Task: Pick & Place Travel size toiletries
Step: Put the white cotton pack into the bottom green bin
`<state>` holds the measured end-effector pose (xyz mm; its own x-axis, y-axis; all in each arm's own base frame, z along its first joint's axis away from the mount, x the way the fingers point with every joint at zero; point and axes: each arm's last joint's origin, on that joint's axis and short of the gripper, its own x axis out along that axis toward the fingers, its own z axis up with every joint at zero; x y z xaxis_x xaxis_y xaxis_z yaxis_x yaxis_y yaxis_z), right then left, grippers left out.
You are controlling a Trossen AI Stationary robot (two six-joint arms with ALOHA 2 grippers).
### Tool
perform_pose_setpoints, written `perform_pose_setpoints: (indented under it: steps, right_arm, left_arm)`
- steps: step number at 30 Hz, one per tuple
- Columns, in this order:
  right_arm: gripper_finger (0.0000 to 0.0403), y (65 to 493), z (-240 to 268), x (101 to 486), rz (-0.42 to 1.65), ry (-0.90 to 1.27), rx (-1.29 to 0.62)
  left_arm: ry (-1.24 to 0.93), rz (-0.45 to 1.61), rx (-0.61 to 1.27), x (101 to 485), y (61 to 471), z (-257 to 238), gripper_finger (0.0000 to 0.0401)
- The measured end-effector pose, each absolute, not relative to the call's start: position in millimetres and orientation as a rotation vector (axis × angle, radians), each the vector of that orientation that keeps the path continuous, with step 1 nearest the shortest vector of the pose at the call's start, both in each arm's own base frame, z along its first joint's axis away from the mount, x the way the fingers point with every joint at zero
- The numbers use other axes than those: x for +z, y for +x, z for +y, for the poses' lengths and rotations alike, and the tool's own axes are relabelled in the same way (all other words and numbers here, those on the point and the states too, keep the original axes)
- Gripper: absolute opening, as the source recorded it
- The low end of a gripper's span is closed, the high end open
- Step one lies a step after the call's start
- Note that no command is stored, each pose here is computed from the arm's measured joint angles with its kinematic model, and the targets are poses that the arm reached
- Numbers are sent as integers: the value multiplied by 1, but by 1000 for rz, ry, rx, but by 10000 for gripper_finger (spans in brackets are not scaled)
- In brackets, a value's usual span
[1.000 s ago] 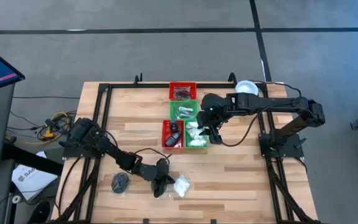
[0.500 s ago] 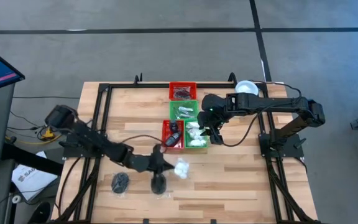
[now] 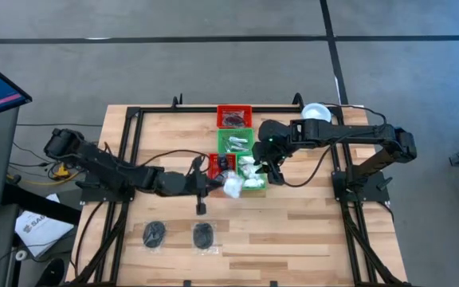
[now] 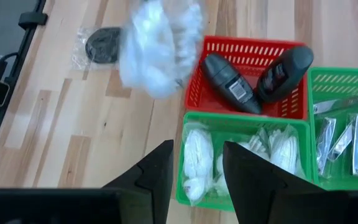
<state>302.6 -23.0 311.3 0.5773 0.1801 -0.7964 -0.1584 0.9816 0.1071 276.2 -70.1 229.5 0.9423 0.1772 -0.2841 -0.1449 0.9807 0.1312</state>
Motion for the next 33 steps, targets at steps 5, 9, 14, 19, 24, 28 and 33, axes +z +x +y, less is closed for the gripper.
perform_pose_setpoints:
  steps: [5, 9, 14, 19, 24, 28, 33]
  right_arm:
    - [129, 309, -24, 312, 887, 24, 191]
    - [129, 313, -24, 316, 832, 13, 189]
    - [129, 315, -24, 318, 798, 7, 187]
    - [129, 317, -24, 319, 775, 3, 186]
    - [130, 317, -24, 319, 775, 3, 186]
    - [142, 320, -25, 316, 783, 4, 186]
    - [169, 334, -26, 303, 796, 20, 183]
  left_arm:
    - [138, 304, 189, 230, 278, -61, 0]
    - [135, 305, 208, 230, 279, -56, 0]
    - [152, 308, 220, 230, 280, -52, 0]
    - [160, 301, 218, 231, 280, -52, 0]
    - [169, 285, 216, 232, 281, -52, 0]
    - [175, 252, 201, 236, 282, -52, 0]
    - [173, 239, 187, 237, 283, -49, 0]
